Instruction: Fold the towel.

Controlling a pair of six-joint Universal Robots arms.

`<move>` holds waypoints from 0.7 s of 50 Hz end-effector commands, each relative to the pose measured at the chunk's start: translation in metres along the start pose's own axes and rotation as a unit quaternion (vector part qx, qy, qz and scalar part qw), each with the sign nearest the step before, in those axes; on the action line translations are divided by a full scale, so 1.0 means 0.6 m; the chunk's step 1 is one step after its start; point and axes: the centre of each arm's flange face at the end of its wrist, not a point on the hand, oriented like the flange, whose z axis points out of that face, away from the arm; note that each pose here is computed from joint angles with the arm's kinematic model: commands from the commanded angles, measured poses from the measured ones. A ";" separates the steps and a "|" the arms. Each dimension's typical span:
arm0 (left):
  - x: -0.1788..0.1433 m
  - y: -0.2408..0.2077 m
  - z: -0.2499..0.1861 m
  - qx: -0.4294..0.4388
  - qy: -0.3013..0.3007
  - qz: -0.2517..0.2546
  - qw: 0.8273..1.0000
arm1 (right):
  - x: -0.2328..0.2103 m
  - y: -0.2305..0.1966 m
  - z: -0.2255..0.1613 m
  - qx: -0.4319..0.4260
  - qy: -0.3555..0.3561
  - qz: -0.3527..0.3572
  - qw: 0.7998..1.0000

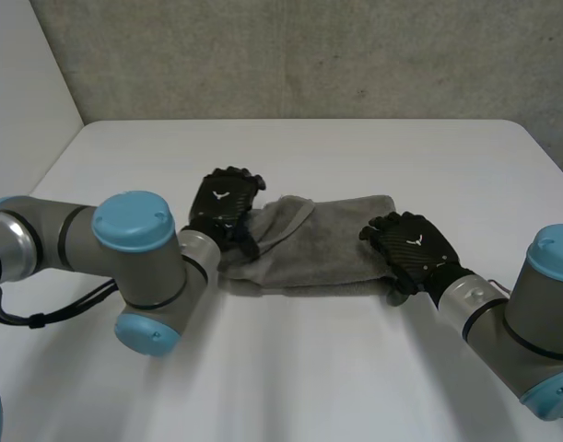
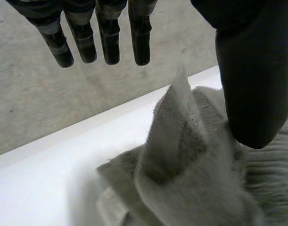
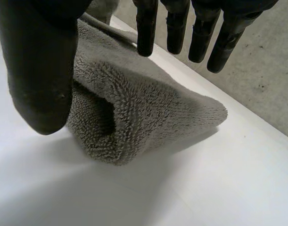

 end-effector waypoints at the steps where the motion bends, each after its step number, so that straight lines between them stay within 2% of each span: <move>1: -0.034 0.005 0.006 -0.005 -0.029 -0.002 1.000 | -0.002 0.005 0.004 0.001 0.002 -0.002 1.000; 12: -0.084 0.011 0.009 -0.016 -0.084 -0.006 0.996 | 0.002 0.017 0.007 -0.007 0.005 -0.022 1.000; 22: -0.064 0.024 -0.017 -0.049 -0.071 -0.009 0.996 | 0.000 0.019 0.006 -0.007 0.001 -0.025 1.000; 26: -0.047 0.005 -0.034 -0.044 -0.060 -0.007 0.997 | 0.001 0.019 0.006 -0.008 0.002 -0.026 1.000; 35: -0.048 -0.022 -0.051 -0.031 -0.061 -0.007 0.998 | 0.008 0.022 0.007 -0.009 0.006 -0.041 0.999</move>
